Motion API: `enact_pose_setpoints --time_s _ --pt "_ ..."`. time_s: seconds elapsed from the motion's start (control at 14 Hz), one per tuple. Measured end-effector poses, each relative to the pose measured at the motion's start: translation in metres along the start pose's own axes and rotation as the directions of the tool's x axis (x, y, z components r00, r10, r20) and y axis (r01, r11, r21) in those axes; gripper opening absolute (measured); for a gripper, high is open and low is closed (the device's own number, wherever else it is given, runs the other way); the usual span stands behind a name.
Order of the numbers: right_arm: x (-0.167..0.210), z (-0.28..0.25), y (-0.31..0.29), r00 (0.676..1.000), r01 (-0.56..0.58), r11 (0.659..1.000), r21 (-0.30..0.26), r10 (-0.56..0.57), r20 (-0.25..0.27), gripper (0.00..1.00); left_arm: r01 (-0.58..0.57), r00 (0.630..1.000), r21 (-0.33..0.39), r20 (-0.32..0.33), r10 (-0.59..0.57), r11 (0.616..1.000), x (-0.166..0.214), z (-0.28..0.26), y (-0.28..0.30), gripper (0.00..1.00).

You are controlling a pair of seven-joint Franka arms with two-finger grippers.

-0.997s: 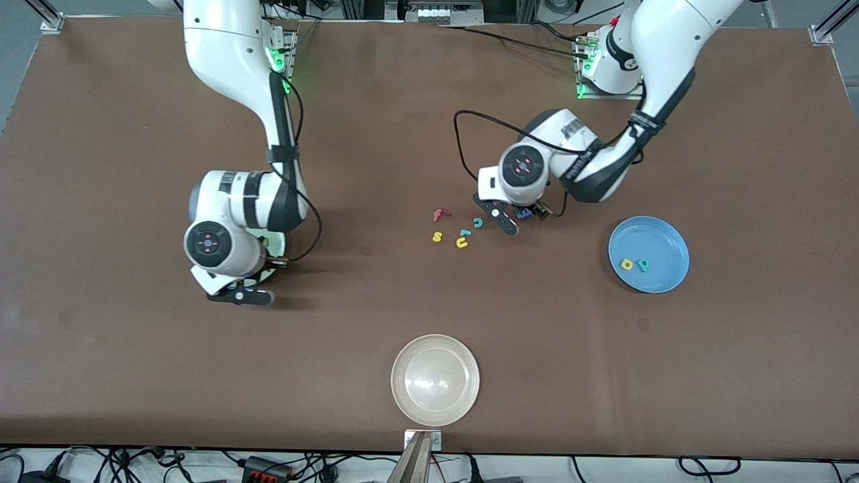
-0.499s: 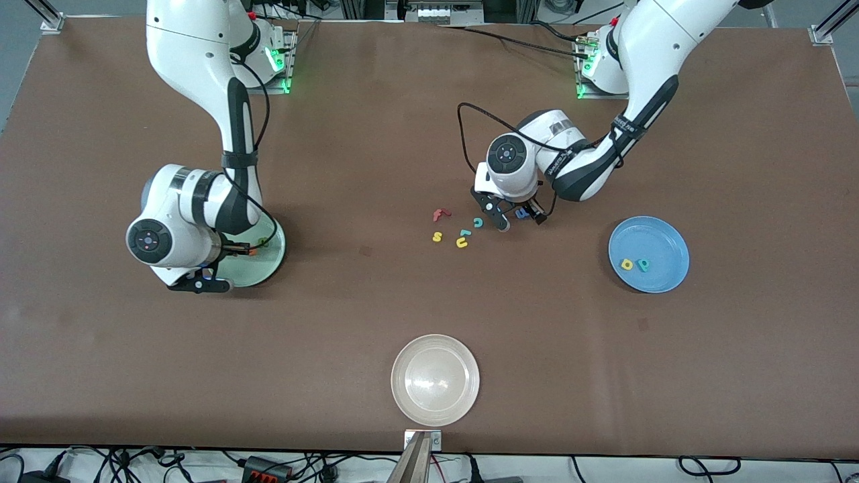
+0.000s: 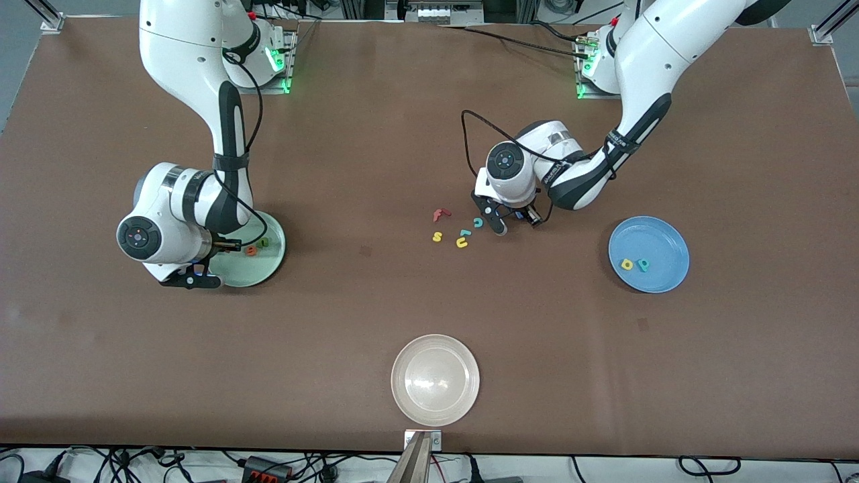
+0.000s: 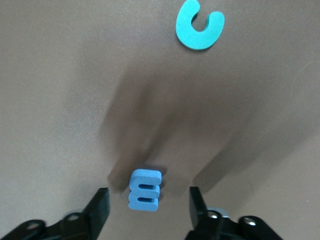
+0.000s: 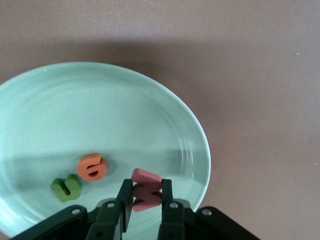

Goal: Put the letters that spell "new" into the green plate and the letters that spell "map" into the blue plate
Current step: 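Carry the w to the green plate while the left gripper grasps blue m, then release the w and withdraw the right gripper while the left places m on blue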

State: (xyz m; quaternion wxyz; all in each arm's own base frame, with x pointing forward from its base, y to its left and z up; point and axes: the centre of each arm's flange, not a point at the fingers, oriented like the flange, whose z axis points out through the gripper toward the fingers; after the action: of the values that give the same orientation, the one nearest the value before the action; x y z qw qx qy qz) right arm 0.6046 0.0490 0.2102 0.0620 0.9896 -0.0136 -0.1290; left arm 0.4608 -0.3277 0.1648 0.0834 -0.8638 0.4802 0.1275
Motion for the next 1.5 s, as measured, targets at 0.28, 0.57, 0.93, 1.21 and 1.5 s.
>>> enact_pose_setpoints --time_s 0.28,0.57,0.93,1.21,1.5 --pt "0.0 0.008 -0.006 1.0 0.006 1.0 -0.001 -0.006 -0.003 0.27 0.0 1.0 0.0 -0.006 0.0 1.0 0.001 -0.001 0.0 0.39" --pt "0.001 0.009 -0.008 1.0 -0.007 1.0 0.025 0.007 -0.008 0.37 0.013 1.0 0.006 -0.002 -0.013 1.0 0.0 -0.005 -0.008 0.26" --pt "0.006 -0.034 0.0 0.997 -0.016 0.998 0.053 0.02 -0.073 0.85 0.087 0.984 0.087 0.148 -0.1 0.992 -0.026 -0.079 -0.091 0.26" --pt "0.005 -0.066 0.009 0.994 -0.019 0.996 0.087 0.029 -0.107 1.0 0.227 0.957 0.044 0.176 -0.232 0.973 -0.097 -0.082 -0.199 0.26" --pt "0.004 -0.08 0.012 0.996 -0.025 0.995 0.101 0.033 -0.079 1.0 0.329 0.93 -0.052 0.193 -0.313 0.943 -0.157 -0.028 -0.265 0.26"
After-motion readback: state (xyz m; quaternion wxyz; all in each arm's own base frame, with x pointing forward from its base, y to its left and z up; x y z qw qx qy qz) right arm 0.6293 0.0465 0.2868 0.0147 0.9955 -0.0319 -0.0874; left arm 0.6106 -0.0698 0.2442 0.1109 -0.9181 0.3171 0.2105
